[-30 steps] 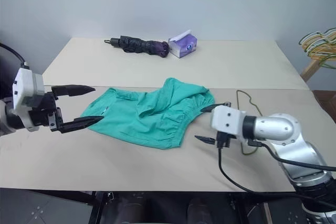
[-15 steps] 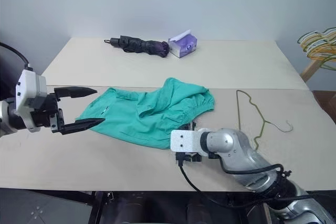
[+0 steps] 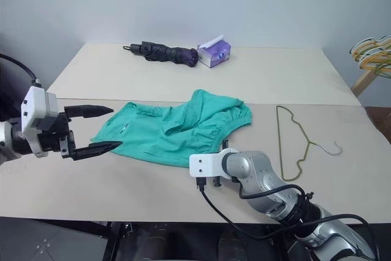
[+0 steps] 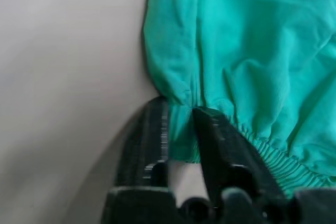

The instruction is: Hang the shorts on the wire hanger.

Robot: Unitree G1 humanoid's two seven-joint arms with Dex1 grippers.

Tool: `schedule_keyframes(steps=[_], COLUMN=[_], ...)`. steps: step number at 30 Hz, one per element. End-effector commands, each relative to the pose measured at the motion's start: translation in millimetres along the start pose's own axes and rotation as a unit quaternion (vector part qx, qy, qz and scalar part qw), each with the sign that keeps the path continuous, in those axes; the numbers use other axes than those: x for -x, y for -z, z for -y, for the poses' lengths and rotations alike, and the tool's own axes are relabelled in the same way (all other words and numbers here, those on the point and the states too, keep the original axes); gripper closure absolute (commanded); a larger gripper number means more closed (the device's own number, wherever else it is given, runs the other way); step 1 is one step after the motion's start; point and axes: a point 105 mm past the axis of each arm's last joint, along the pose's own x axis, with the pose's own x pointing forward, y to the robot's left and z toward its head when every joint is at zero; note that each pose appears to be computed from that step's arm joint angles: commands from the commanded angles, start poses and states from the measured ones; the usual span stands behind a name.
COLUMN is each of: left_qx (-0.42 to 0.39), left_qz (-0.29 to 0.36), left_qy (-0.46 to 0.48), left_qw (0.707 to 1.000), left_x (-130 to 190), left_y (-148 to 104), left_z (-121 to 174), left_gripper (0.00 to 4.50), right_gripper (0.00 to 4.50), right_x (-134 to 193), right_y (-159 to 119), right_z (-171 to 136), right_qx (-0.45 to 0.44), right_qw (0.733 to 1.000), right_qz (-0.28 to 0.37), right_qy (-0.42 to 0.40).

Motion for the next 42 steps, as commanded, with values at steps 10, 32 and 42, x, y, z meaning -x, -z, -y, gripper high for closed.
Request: schedule_keyframes(steps=[10,32,42], left_qx=[-0.138,-0.313,-0.33], left_qz=[-0.119,-0.288,-0.278], left_qy=[0.009,0.066,0.029], left_qw=[0.983,0.903,0.902], left_x=[6.5,-7.9,-38.1], left_y=[42.8,147.5,155.3], left_z=[0.6,-23.9,-45.3], left_gripper=[0.0,0.9,4.24], right_gripper=[4.46,4.5,4.5], right_x=[26.4,62.2,65.1], right_y=[2.2,18.5,15.4], right_z=[28.5,53.3,54.8], right_qx=[0.046,0.083,0.081], right_qw=[0.997,0.993,0.993], right_qz=[0.047,0.062,0.066], right_qy=[0.039,0.051,0.052])
